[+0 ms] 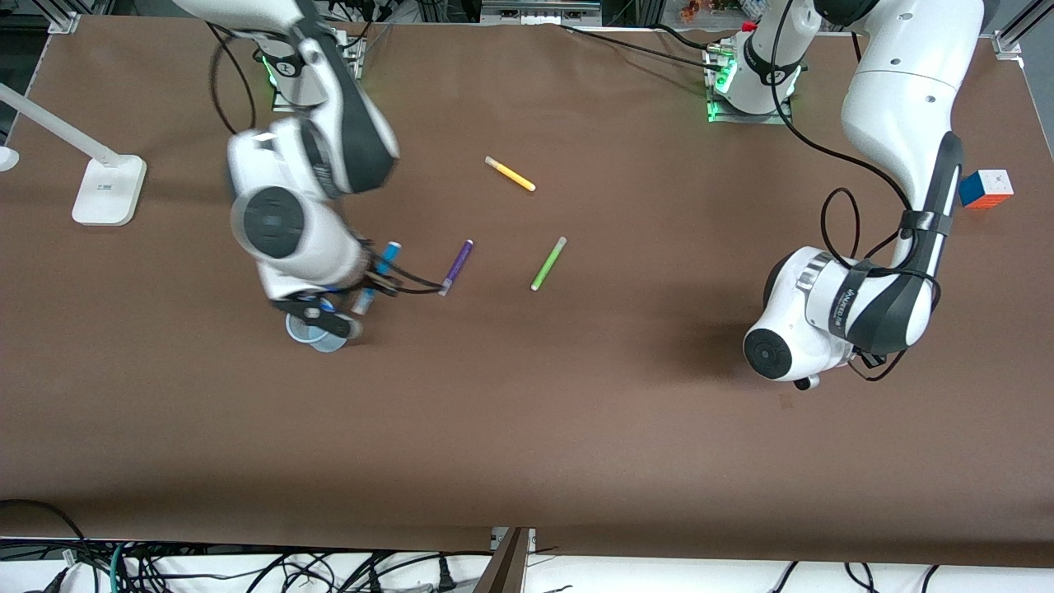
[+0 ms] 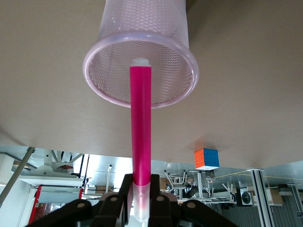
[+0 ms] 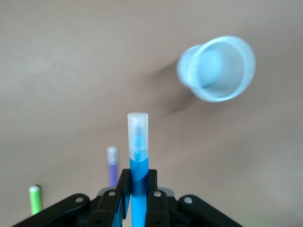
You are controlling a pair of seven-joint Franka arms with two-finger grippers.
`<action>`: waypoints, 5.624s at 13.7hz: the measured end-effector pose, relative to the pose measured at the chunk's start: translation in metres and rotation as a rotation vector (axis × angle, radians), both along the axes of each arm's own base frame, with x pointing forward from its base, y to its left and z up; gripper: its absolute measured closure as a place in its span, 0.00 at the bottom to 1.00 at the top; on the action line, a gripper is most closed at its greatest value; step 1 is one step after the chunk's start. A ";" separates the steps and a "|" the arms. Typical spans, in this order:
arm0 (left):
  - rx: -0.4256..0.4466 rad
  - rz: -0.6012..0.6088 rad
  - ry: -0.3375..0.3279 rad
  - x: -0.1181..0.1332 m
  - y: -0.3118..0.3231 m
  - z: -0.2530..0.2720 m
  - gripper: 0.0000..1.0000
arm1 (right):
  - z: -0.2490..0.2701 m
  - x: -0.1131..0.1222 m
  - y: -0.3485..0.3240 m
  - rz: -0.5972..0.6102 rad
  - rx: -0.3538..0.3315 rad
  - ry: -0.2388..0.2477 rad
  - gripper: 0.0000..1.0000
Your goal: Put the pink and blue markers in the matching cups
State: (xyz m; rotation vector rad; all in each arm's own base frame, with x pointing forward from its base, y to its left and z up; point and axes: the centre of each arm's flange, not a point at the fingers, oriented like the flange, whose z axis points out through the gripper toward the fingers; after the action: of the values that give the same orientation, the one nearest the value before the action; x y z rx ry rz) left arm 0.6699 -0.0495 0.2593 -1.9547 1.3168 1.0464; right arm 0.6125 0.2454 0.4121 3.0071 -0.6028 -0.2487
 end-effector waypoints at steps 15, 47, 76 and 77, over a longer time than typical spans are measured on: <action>-0.096 0.194 -0.084 -0.007 0.002 0.041 0.00 | -0.105 0.030 -0.221 -0.493 0.722 0.154 0.83; -0.628 0.952 -0.881 -0.116 0.026 0.333 0.00 | 0.123 0.001 -0.221 0.200 0.100 0.006 0.01; -0.613 0.962 -0.863 -0.110 0.027 0.333 0.00 | 0.210 -0.070 -0.271 0.320 0.062 -0.038 0.00; -0.613 0.961 -0.863 -0.110 0.027 0.334 0.00 | 0.210 -0.070 -0.271 0.320 0.062 -0.038 0.00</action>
State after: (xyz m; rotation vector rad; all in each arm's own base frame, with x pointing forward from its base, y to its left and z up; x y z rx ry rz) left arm 0.5598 -0.0227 0.5931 -3.0831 0.1517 -0.0293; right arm 0.5426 -0.0256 0.6220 3.1114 -0.1116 -0.1940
